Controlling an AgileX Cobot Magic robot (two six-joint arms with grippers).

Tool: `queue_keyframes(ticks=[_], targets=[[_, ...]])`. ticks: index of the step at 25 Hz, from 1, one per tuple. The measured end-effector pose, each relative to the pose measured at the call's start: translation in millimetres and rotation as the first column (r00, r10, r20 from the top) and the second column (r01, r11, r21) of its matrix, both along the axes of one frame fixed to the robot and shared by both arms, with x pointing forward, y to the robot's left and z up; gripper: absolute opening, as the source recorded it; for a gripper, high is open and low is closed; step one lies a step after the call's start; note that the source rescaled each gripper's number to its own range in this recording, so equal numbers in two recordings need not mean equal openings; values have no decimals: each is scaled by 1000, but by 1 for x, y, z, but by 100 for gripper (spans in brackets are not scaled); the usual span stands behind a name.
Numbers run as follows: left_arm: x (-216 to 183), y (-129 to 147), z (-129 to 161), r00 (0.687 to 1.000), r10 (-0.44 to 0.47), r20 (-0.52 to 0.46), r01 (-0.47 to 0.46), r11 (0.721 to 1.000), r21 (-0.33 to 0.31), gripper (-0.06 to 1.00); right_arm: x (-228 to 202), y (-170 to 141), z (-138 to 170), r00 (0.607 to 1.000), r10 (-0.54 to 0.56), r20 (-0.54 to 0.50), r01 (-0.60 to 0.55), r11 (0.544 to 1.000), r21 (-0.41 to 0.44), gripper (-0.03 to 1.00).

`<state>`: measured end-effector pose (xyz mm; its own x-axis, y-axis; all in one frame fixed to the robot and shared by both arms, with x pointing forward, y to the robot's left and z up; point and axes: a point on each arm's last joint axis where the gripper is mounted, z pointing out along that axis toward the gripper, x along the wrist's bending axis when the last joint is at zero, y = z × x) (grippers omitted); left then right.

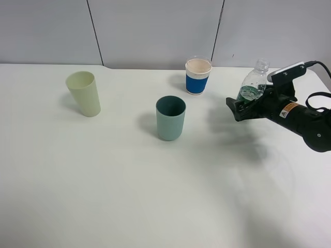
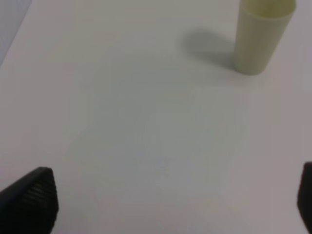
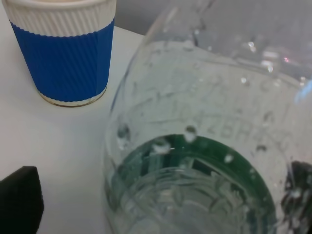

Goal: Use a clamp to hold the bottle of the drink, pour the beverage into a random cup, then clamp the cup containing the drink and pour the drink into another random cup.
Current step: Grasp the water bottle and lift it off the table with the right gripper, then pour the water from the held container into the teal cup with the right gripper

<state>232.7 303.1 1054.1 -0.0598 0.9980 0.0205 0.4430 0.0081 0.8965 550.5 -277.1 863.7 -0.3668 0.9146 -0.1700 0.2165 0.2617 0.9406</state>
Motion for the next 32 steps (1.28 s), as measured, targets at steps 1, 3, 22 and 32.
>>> queue_keyframes(ticks=[1,3,22,32], targets=[[0,0,0,1000,0,0,0,1000,0,100,0,0,0,1000,0,0,0,1000,0,85],[0,0,0,1000,0,0,0,1000,0,100,0,0,0,1000,-3,-4,3,1000,10,51],[0,0,0,1000,0,0,0,1000,0,100,-9,12,25,983,12,-186,1,998,68,0],[0,0,0,1000,0,0,0,1000,0,100,-26,17,86,988,-15,-152,7,999,-54,0]])
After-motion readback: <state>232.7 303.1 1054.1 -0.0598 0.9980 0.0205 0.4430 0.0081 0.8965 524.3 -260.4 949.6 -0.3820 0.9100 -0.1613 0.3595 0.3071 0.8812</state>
